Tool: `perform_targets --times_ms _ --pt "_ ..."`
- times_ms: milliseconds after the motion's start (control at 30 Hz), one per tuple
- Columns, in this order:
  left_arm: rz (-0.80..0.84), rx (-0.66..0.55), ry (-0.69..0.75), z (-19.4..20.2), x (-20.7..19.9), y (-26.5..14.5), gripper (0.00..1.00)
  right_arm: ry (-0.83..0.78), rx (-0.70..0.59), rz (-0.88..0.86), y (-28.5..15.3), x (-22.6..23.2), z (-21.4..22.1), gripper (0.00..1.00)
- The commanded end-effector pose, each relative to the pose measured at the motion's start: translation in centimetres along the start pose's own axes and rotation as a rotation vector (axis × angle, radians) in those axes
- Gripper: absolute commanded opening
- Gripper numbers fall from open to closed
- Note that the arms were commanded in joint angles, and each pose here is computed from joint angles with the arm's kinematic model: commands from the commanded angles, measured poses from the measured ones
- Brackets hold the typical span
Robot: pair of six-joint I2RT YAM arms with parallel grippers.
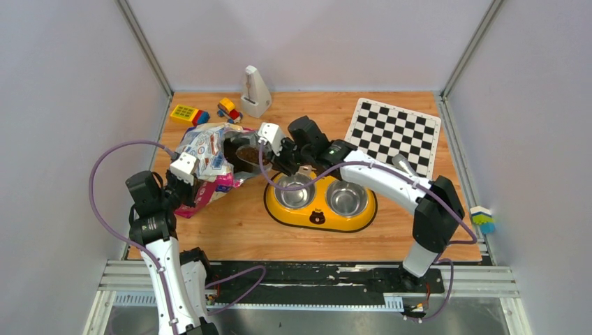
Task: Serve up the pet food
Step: Collect the pet food from the pet food bag, then pour the pet food into the pet food bowl.
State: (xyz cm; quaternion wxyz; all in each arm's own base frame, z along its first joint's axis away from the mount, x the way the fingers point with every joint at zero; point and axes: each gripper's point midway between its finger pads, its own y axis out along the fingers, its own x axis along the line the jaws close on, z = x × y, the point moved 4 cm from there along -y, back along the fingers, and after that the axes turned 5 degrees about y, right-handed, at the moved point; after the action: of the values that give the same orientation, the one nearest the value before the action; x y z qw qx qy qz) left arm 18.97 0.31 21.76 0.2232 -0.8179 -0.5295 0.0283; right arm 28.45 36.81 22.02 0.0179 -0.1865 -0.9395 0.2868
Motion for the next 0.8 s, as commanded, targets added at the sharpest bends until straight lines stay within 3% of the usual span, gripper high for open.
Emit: perform_targets --times_ms 0,367,767 --pt "-0.022 -0.19 0.148 -5.1 0.9 -0.9 0.0 -0.075 -0.149 0.006 -4.8 -0.3 -3.3 0.0" --pt "-0.026 -0.193 0.148 -5.1 0.9 -1.0 0.0 -0.146 0.065 -0.009 -10.7 0.5 3.8 0.0" --pt "-0.023 -0.19 0.148 -5.0 0.9 -0.9 0.0 -0.17 0.405 0.024 -11.7 -0.2 10.1 0.0"
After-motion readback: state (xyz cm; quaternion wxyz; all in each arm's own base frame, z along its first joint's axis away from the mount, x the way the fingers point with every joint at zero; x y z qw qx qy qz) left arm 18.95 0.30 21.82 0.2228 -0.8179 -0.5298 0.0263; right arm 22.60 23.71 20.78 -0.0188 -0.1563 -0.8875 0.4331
